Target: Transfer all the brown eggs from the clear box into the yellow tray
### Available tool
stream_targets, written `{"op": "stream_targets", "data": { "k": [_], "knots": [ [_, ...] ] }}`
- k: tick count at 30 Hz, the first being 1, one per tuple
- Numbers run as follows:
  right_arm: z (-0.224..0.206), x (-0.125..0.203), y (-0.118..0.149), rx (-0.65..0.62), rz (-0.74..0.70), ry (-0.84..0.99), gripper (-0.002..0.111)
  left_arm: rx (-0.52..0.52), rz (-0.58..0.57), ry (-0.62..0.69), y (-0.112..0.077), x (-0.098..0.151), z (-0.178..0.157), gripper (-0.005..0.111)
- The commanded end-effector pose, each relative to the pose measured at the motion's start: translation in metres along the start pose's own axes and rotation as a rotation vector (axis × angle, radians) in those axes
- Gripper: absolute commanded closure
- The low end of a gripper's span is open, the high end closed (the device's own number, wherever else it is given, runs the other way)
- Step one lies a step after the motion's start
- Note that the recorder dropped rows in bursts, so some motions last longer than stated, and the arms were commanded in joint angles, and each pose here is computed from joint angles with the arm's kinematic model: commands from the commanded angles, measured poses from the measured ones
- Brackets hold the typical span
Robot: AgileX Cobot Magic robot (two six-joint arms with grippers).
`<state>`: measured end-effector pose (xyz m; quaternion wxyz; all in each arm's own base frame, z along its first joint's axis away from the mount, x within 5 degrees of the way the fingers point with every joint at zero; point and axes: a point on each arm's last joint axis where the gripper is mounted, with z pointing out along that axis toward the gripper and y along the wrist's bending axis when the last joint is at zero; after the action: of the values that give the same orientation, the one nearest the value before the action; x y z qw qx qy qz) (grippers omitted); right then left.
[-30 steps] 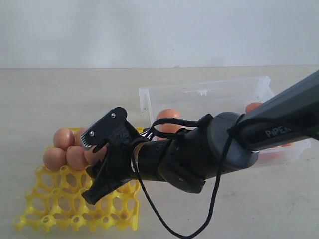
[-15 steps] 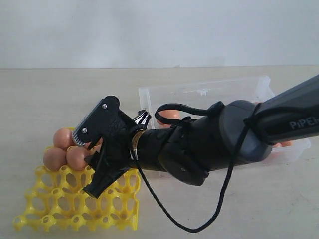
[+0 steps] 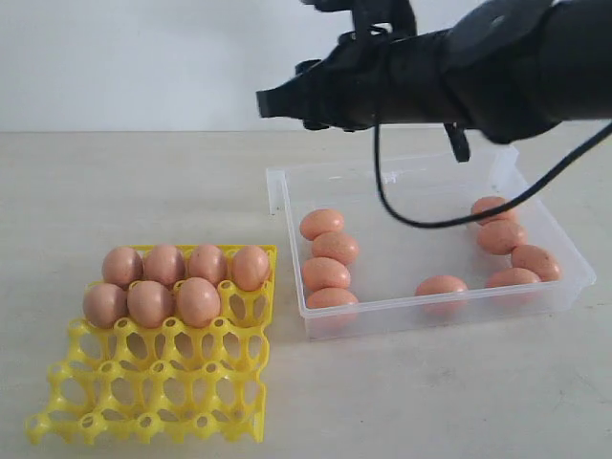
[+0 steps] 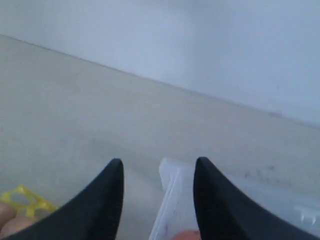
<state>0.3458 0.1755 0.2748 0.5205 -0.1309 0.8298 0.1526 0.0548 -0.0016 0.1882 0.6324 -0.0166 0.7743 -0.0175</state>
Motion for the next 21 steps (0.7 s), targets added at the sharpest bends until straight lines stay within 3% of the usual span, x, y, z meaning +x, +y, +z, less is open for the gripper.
{"op": "stream_targets", "data": {
  "k": [1,3,7,9,12,16,18,21],
  "knots": [
    [0.019,0.002,-0.057,-0.144,0.019,0.16,0.071,0.004,0.006,-0.006,0.0,0.001,0.0,0.103],
    [0.032,0.006,-0.082,-0.124,-0.185,0.191,0.071,0.004,0.006,-0.006,0.0,0.001,0.0,0.103],
    [0.052,0.027,-0.113,-0.114,-0.731,0.282,0.071,0.004,0.006,-0.006,0.0,0.001,0.0,0.103],
    [0.055,0.03,-0.12,-0.076,-0.868,0.298,0.071,0.004,0.006,-0.006,0.0,0.001,0.0,0.103],
    [0.057,0.019,-0.13,0.097,-0.715,0.222,0.071,0.004,0.006,-0.006,0.0,0.001,0.0,0.103],
    [0.05,-0.004,-0.145,0.368,-0.231,-0.011,0.071,0.004,0.006,-0.006,0.0,0.001,0.0,0.103],
    [0.045,-0.011,-0.144,0.363,-0.056,-0.06,0.071,0.004,0.006,-0.006,0.0,0.001,0.0,0.103],
    [0.044,-0.015,-0.128,0.195,-0.142,0.054,0.07,0.004,0.006,-0.006,0.0,0.001,0.0,0.103]
  ]
}}
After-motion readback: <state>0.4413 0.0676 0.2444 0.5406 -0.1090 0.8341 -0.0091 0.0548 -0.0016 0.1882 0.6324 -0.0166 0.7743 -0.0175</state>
